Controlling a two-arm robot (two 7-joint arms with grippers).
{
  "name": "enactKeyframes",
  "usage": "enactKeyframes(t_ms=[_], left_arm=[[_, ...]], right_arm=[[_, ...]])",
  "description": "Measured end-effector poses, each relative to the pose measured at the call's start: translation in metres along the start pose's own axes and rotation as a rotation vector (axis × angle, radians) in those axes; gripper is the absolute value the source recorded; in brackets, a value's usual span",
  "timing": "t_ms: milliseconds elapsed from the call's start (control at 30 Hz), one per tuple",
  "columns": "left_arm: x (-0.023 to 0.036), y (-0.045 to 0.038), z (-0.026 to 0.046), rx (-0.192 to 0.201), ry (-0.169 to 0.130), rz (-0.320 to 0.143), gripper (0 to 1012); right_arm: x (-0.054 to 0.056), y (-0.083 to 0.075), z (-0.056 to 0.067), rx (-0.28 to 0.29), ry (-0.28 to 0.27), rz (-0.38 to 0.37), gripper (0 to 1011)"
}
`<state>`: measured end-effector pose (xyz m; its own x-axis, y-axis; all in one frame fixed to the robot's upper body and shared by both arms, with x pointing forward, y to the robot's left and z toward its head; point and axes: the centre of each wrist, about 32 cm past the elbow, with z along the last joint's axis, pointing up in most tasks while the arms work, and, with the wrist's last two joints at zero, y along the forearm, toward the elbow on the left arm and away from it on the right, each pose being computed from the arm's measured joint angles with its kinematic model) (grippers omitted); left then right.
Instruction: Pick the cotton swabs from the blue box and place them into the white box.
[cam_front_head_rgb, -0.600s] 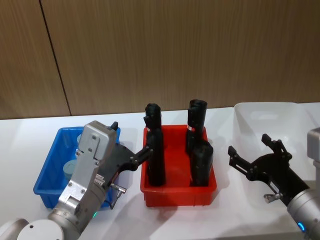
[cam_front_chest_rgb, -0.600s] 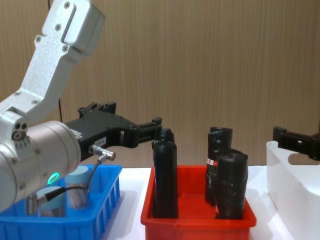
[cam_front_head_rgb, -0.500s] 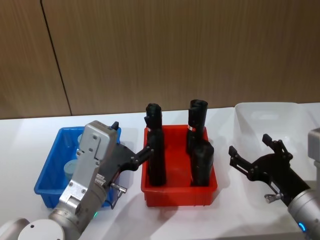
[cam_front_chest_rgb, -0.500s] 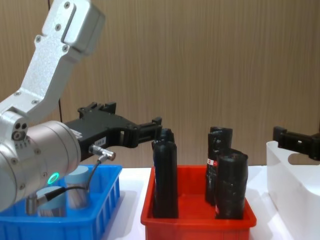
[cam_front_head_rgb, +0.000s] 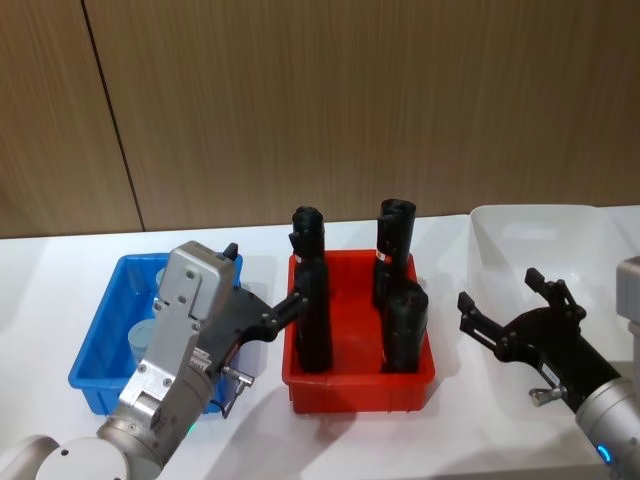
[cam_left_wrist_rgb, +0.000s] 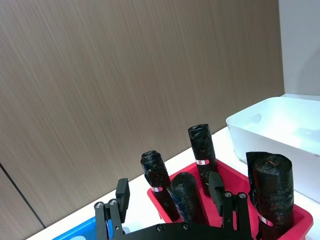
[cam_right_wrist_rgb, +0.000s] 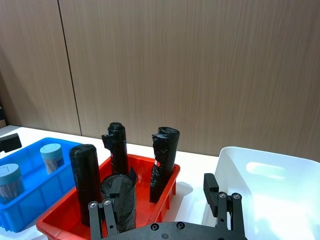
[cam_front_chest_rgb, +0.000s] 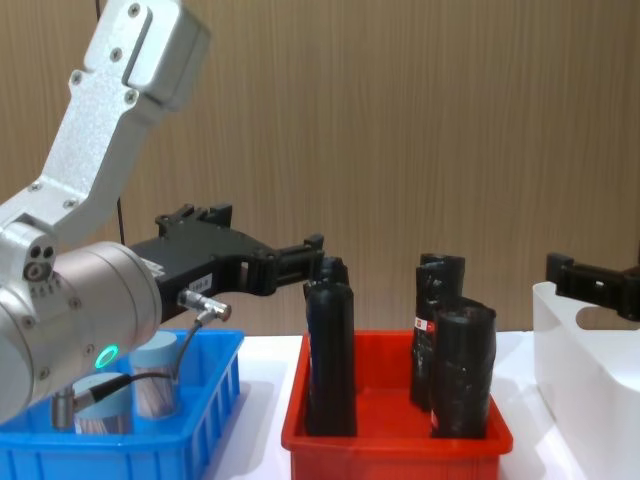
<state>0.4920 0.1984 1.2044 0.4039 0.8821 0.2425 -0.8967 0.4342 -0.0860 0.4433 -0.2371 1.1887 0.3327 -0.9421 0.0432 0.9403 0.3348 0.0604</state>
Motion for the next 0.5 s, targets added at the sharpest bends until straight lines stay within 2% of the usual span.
enactKeyframes(t_ms=[367, 500], left_arm=[[0.0003, 0.0000, -0.0001, 0.000, 0.001, 0.000, 1004], [0.0025, 0.0006, -0.0010, 0.011, 0.007, 0.005, 1004]], right_arm=[[0.0000, 0.0000, 0.0000, 0.000, 0.000, 0.000, 1002], [0.0000, 0.0000, 0.0000, 0.000, 0.000, 0.000, 1002]])
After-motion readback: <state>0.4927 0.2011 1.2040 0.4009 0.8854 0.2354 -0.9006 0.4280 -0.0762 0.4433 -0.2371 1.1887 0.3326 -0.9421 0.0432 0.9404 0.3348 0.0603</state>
